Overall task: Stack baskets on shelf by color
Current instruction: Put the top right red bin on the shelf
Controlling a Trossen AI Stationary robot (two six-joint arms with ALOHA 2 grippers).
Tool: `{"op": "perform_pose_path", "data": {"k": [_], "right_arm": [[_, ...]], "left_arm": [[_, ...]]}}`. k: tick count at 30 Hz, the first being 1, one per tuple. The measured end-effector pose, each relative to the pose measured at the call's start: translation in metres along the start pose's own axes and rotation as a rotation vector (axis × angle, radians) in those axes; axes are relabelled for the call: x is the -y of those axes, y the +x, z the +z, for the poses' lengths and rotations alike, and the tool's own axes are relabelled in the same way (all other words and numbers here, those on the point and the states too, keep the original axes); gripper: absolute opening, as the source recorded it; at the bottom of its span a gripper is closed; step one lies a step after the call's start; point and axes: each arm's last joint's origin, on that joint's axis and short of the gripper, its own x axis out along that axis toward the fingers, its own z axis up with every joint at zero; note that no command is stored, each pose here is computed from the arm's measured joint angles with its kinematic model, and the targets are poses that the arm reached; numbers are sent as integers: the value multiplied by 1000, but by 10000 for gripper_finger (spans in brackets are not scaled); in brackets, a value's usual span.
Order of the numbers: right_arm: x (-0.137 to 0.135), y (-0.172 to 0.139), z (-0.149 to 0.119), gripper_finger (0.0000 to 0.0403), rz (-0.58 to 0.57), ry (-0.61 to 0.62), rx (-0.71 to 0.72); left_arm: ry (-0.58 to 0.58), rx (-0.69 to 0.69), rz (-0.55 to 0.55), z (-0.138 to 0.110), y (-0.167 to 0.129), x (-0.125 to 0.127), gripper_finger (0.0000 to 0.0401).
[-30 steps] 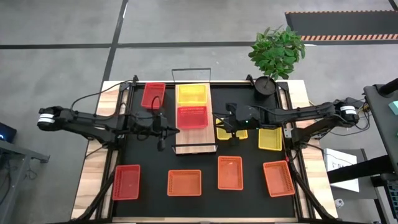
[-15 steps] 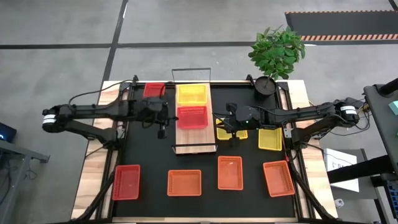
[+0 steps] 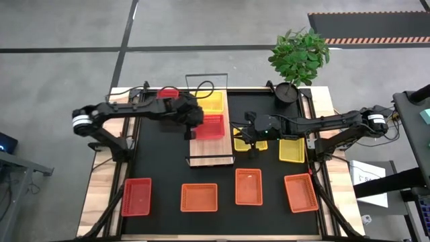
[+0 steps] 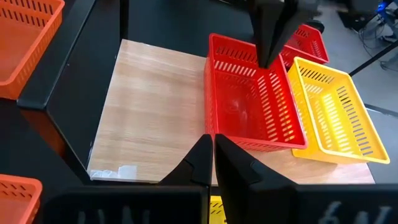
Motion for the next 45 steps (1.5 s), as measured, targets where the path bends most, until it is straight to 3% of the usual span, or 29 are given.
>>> {"op": "perform_pose_path", "data": {"k": [15, 27, 38, 45], "right_arm": [[-1, 1, -2, 9, 2, -1, -7], [-1, 1, -2, 9, 2, -1, -8], [-1, 1, -4, 9, 4, -1, -17], [-2, 2, -6, 9, -1, 30, -28]], "left_arm": [[-6, -73, 53, -6, 34, -19, 0], [1, 11, 138, 1, 44, -28, 0], [-83, -41, 255, -2, 41, -31, 0], [-103, -40, 249, 2, 8, -26, 0]]}}
